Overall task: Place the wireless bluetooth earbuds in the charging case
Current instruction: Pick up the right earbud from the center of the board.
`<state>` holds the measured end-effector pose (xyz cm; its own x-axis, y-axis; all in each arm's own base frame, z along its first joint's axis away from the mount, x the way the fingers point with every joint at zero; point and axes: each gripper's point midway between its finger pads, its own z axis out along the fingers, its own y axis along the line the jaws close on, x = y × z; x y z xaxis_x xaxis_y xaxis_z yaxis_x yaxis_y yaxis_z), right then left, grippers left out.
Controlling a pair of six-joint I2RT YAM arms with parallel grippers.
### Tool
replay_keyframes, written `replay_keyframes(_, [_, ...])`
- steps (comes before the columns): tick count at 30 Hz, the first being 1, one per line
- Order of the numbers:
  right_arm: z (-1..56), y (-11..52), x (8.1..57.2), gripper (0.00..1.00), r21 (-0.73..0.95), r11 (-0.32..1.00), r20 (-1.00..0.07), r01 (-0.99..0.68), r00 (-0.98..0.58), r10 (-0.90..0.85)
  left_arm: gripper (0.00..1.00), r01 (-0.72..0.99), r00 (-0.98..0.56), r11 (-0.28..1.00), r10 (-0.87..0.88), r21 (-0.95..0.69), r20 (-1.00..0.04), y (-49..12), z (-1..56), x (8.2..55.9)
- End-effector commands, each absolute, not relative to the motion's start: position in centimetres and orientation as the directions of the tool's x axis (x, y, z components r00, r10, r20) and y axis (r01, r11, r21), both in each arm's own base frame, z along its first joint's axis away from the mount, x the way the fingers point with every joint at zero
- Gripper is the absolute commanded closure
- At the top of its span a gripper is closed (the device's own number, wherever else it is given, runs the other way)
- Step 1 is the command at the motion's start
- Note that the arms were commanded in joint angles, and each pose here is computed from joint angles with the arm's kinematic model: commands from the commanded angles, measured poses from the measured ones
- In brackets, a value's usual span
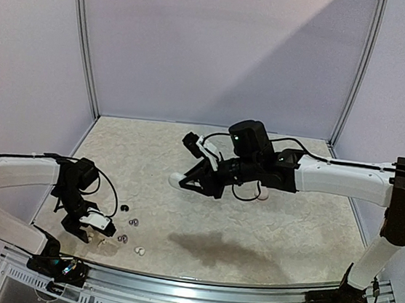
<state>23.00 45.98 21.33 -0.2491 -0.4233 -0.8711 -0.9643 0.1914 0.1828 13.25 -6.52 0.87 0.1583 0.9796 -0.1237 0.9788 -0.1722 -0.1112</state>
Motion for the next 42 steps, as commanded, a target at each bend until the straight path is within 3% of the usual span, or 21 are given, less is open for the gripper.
replay_keyframes(1, [23.2, 46.0, 22.9, 1.0, 0.164, 0.176, -0.889, -0.971, -0.222, -0.399, 0.45, 0.963, 0.178, -0.171, 0.984, -0.207, 0.014, -3.2, -0.2, 11.1])
replay_keyframes(8, [22.8, 46.0, 23.0, 1.0, 0.165, 0.18, -0.888, -0.97, -0.226, -0.402, 0.51, 0.97, 0.136, -0.147, 0.988, -0.192, -0.072, -5.0, 0.2, 11.6])
replay_keyframes(15, [22.8, 45.9, 23.0, 1.0, 0.162, 0.183, -0.887, -0.97, -0.224, -0.404, 0.61, 0.969, 0.15, -0.154, 0.988, -0.191, -0.034, -4.3, -0.1, 11.6])
replay_keyframes(28, [22.7, 45.6, 23.3, 1.0, 0.157, 0.2, -0.886, -0.967, -0.228, -0.404, 0.72, 0.983, 0.058, -0.086, 0.984, -0.161, -0.171, -8.1, 3.8, 14.3])
replay_keyframes(33, [22.9, 45.2, 23.3, 1.0, 0.157, 0.21, -0.886, -0.965, -0.231, -0.401, 0.55, 0.974, 0.104, -0.127, 0.986, -0.188, -0.127, -7.3, 3.1, 13.3])
replay_keyframes(39, [23.0, 45.1, 23.3, 0.99, 0.154, 0.212, -0.889, -0.965, -0.229, -0.396, 0.56, 0.979, 0.096, -0.11, 0.992, -0.17, -0.088, -6.6, 2.3, 13.6])
replay_keyframes(42, [22.9, 45.1, 23.3, 0.99, 0.157, 0.212, -0.887, -0.965, -0.232, -0.398, 0.47, 0.968, 0.12, -0.141, 0.987, -0.209, -0.108, -6.7, 2.0, 12.4])
